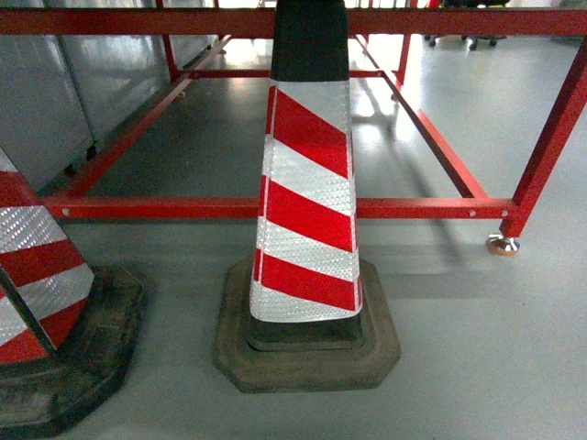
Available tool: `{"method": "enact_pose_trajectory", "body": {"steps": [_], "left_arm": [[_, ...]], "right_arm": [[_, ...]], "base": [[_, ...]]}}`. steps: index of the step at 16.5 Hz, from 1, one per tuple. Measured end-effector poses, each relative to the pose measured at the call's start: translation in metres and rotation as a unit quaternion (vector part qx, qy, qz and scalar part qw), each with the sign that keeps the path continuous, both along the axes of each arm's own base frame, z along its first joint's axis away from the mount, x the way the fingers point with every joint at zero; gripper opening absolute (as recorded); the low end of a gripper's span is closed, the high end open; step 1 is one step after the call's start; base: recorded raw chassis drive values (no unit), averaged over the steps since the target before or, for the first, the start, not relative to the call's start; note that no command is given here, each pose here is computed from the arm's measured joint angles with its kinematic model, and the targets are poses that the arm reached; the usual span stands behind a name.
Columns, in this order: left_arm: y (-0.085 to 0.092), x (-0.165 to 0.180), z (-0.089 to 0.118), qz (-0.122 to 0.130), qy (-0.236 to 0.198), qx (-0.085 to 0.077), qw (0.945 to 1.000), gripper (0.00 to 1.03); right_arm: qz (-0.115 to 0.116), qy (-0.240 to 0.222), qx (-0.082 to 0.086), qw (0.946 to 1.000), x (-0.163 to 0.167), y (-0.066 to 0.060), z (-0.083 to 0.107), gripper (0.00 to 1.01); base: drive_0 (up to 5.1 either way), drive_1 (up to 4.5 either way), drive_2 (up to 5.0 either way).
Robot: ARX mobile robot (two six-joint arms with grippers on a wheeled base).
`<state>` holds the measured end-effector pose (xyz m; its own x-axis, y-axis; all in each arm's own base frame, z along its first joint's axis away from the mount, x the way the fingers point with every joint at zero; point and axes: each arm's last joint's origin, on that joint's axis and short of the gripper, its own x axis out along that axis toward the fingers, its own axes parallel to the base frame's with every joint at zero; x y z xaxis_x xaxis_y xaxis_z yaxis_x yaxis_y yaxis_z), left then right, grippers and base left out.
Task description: Place box next to blue box on left shelf
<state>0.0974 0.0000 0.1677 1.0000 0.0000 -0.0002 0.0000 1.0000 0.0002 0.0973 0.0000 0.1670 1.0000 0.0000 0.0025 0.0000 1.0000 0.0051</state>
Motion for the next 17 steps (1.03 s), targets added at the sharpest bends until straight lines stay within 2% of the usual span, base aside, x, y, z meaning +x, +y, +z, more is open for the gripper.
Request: {"method": "enact_pose_trajectory", "body": {"steps": [17], "left_arm": [[0.0000,0.0000,-0.0001,0.000,0.001,0.000,1.0000,0.98]], "right_arm": [[0.000,0.001,0.000,1.0000,0.0000,0.0000,-0.0002,0.98]], "base": [[0.0,0.00,0.0]]}}
